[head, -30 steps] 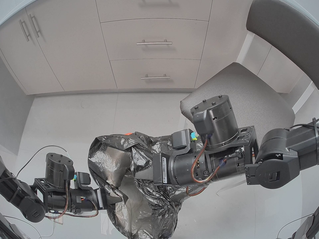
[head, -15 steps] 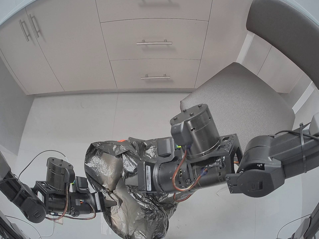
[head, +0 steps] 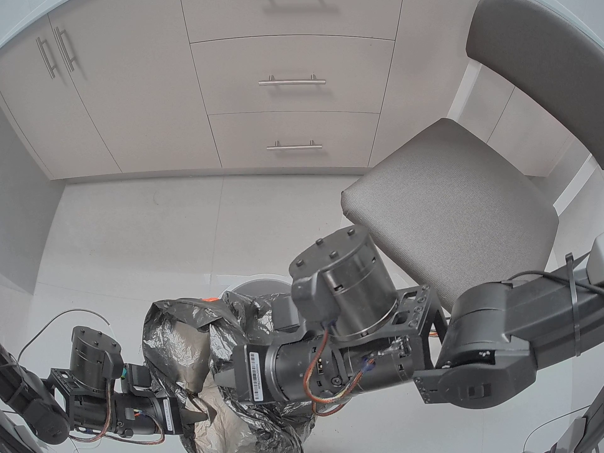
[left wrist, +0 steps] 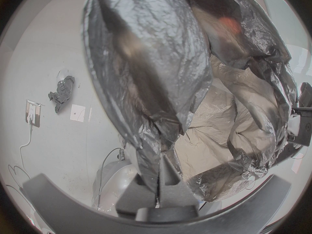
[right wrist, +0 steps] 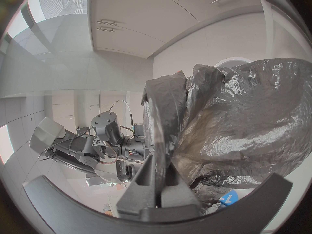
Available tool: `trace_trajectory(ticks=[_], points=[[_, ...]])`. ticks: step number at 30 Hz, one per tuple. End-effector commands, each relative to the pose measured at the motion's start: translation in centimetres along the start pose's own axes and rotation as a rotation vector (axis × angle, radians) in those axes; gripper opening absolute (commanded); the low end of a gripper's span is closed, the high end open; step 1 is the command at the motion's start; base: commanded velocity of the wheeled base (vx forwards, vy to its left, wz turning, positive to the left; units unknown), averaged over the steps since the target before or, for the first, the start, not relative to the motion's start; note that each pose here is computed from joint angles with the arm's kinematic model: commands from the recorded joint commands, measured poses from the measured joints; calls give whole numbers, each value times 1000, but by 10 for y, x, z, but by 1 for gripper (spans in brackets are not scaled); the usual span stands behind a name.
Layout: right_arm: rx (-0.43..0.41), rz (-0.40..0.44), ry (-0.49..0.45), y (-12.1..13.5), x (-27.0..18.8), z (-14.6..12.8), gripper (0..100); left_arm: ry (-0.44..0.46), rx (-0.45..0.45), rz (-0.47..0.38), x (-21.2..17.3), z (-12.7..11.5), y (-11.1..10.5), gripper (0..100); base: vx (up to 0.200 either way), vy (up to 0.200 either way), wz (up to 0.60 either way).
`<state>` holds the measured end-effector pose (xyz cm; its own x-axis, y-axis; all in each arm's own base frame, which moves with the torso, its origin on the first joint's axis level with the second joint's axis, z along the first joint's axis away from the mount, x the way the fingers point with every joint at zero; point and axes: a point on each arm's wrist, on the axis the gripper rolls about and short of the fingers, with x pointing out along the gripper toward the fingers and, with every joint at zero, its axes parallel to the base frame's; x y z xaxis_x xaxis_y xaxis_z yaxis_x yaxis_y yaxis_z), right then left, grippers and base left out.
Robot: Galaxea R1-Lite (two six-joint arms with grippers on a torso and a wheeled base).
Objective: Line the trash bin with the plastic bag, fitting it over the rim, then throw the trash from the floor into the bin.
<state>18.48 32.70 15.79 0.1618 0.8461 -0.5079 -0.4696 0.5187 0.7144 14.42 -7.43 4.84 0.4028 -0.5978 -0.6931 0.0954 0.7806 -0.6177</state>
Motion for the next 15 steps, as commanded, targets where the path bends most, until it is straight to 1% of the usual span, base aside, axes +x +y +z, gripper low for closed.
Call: trace_trajectory(ticks=[1,5,9,11,15], points=[[-8,12,16,6,3,-6,0,-3,2,-4,-7,-6,1,0,0,0,0],[-8,7,32,4,7,-9,0,14,-4,8,-4,-8,3,0,0,0,0],[-1,-19,44,-4,19,-12,0,22,-10,15,-1,-6,4,0,0,0,0],[-2,-60,20,-11,28,-9,0,14,-25,29,3,-1,7,0,0,0,0],[3,-91,-32,-18,32,4,0,-26,-48,35,9,17,10,0,0,0,0]])
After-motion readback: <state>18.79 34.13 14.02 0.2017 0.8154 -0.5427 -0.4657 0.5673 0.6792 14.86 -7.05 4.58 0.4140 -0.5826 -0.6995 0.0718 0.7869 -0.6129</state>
